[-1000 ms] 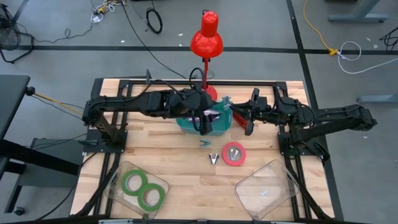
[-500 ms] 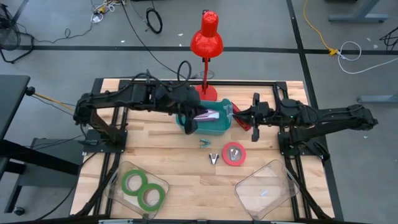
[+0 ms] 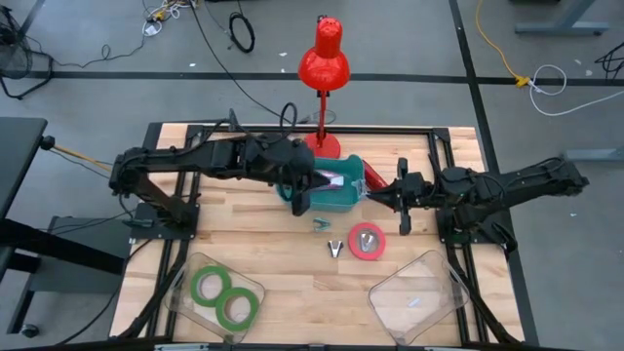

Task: Pick and place Stapler, Stapler remover, tape
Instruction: Put the bottom light blue staple remover in the right transparent bin

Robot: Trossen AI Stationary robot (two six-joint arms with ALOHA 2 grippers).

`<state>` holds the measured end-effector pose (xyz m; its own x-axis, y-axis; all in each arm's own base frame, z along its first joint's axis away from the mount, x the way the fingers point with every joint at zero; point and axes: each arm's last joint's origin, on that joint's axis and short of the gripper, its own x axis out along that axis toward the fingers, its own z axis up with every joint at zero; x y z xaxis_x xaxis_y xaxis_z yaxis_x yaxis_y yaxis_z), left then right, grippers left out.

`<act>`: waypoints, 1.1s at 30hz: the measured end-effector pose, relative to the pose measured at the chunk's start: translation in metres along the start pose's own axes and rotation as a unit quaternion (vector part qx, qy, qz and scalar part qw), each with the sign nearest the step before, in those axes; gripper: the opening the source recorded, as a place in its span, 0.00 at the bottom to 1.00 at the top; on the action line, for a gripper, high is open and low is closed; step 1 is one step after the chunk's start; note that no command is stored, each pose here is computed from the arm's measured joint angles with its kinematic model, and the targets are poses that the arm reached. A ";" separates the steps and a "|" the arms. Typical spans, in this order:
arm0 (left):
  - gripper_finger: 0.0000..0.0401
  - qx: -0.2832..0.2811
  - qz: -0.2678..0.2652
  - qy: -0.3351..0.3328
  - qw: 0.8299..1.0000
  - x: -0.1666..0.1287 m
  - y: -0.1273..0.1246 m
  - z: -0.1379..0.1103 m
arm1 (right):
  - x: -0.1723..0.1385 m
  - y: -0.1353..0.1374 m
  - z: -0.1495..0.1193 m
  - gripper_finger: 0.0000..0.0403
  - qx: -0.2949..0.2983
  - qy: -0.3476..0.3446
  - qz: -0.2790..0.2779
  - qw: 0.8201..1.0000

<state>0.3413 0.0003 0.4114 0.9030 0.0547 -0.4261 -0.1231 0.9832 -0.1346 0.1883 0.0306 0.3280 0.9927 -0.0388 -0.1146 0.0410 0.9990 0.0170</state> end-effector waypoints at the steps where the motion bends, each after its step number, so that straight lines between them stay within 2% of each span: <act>1: 0.00 -0.002 -0.006 -0.005 1.000 0.001 0.000 -0.003 | 0.000 0.002 0.000 0.00 0.000 0.000 0.003 1.000; 5: 0.00 0.004 -0.039 -0.035 0.999 -0.007 0.001 -0.015 | -0.002 0.008 -0.004 0.00 0.011 0.016 0.013 1.000; 9: 0.00 0.003 -0.041 -0.049 0.998 -0.024 0.005 -0.030 | -0.004 0.016 -0.007 0.00 0.021 0.034 0.038 0.998; 15: 0.00 -0.013 -0.058 -0.072 0.996 -0.055 0.003 -0.047 | -0.010 0.031 -0.010 0.00 0.019 0.051 0.121 0.991; 21: 0.00 -0.005 -0.065 -0.099 0.993 -0.078 -0.004 -0.052 | -0.016 0.047 -0.012 0.00 -0.065 0.045 0.213 0.974; 26: 0.00 -0.004 -0.062 -0.105 0.993 -0.091 -0.003 -0.055 | -0.022 0.057 -0.014 0.00 -0.053 0.058 0.274 0.958; 33: 0.00 -0.003 -0.062 -0.102 0.993 -0.100 -0.003 -0.056 | -0.031 0.070 -0.017 0.00 -0.057 0.066 0.313 0.946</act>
<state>0.2284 -0.0177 0.4041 0.9761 -0.0328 -0.2150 -0.0068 0.9835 -0.1809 0.1586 0.1023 0.3162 0.7949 0.5570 -0.2406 -0.5706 0.8211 0.0156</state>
